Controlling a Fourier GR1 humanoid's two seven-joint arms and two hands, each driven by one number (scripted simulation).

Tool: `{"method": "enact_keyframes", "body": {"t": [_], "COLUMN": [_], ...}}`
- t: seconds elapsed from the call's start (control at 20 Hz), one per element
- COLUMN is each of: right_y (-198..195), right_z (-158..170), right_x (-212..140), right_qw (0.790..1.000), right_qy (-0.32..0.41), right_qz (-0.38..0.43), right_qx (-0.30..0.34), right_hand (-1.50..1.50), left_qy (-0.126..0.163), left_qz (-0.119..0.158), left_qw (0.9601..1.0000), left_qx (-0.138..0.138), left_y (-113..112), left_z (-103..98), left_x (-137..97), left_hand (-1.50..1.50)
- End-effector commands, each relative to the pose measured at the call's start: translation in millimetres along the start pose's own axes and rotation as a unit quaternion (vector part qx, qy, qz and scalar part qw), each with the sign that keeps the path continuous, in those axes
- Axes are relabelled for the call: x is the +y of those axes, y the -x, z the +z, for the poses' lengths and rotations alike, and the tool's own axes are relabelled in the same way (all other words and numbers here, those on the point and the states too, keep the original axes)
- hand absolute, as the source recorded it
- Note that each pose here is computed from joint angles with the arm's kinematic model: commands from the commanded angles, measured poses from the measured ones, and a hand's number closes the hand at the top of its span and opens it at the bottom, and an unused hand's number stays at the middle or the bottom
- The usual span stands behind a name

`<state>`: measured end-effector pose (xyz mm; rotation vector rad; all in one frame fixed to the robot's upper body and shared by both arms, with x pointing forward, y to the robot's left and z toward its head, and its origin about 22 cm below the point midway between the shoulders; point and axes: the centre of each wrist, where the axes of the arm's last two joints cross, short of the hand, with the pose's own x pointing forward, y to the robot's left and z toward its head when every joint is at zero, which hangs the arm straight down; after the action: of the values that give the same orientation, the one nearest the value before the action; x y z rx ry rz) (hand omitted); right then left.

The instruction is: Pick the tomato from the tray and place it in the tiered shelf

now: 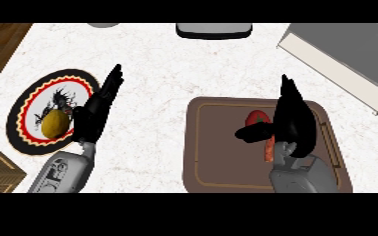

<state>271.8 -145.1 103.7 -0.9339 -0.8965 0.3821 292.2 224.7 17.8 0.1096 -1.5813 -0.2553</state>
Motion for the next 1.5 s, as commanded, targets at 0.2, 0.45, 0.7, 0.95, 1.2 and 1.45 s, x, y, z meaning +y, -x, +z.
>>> {"method": "enact_keyframes", "body": {"t": [0.2,0.45,0.7,0.95,1.2,1.45], "right_y": [-6.7,3.1,25.5,15.9,14.1,35.6], "right_z": [-15.3,-8.1,-24.1,-17.8,-20.5,-19.7], "right_x": [14.6,18.2,32.0,43.1,48.6,49.3], "right_qw": [0.996,0.995,0.995,0.996,0.996,0.993], "right_qy": [-0.002,-0.012,-0.018,-0.026,-0.036,-0.049], "right_qz": [0.022,0.021,0.019,0.024,0.027,0.079], "right_qx": [0.085,0.093,0.098,0.085,0.083,0.066], "right_hand": [-1.50,-1.50,-1.50,-1.50,-1.50,1.50], "left_qy": [0.008,0.002,0.002,0.007,0.007,0.004], "left_qz": [0.000,0.000,-0.005,0.003,0.001,-0.010], "left_qw": [1.0000,1.0000,1.0000,1.0000,1.0000,0.9999], "left_qx": [-0.001,0.001,0.000,0.000,-0.003,0.002], "left_y": [12.6,-7.5,-1.6,9.5,2.8,-2.4], "left_z": [12.0,4.7,13.8,11.3,3.0,14.7], "left_x": [-14.0,-1.7,-9.4,-7.1,-8.7,1.1], "left_hand": [0.00,0.00,0.00,0.00,0.00,0.00]}}
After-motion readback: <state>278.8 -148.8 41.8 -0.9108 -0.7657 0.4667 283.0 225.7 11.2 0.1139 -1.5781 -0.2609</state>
